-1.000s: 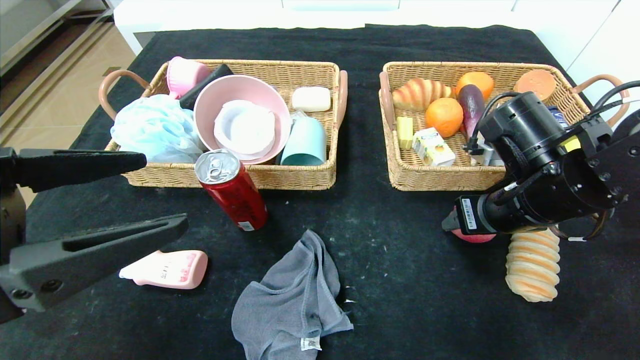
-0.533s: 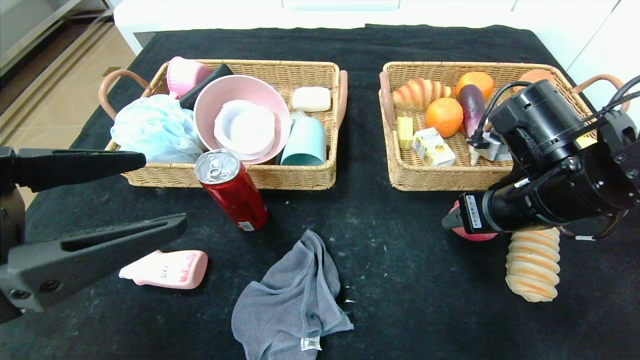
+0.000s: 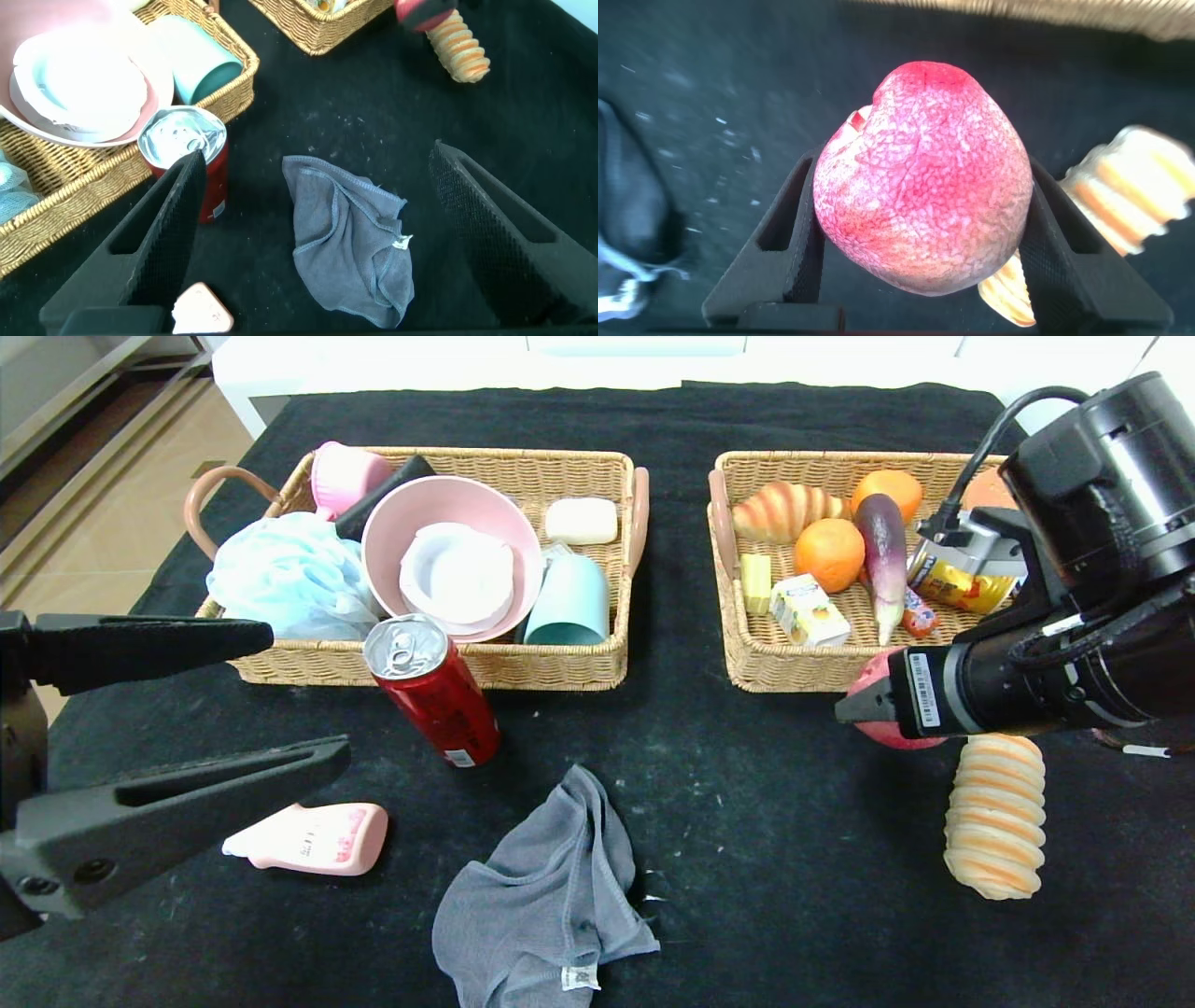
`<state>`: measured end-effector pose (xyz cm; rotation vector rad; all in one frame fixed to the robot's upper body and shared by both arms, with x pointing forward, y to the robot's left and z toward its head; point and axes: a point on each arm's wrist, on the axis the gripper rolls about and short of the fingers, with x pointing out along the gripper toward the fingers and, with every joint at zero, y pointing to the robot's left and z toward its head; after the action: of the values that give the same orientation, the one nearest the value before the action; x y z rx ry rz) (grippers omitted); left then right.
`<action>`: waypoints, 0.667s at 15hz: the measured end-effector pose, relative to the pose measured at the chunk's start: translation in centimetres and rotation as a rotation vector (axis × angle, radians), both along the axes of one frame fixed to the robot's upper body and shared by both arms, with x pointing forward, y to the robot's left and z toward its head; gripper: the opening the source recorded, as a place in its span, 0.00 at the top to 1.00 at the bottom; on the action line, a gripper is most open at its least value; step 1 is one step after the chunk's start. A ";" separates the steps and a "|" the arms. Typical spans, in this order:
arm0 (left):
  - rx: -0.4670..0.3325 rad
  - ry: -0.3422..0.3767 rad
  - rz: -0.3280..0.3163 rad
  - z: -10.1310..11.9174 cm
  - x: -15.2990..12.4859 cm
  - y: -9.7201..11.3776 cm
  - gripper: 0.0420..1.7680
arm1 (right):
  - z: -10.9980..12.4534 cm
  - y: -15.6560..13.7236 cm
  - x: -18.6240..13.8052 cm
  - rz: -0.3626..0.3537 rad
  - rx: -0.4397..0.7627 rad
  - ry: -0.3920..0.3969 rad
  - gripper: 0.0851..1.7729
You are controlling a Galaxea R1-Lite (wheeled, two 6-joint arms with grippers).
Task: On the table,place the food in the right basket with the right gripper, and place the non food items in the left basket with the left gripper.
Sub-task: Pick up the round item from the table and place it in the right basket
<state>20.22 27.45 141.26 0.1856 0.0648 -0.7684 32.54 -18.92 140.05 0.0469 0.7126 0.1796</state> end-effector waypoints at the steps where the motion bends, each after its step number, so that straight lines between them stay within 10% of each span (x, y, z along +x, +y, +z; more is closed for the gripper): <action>1: 0.000 0.000 0.000 0.0 0.0 0.0 0.03 | 0.5 -0.1 0.0 -0.003 0.009 -0.016 0.33; 10: 0.000 0.000 0.000 0.0 0.0 0.0 0.03 | 4.0 -3.0 2.4 -0.031 -0.014 -0.153 0.33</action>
<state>20.22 27.44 141.25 0.1856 0.0653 -0.7684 34.96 -21.96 144.02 0.0306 0.5603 0.1473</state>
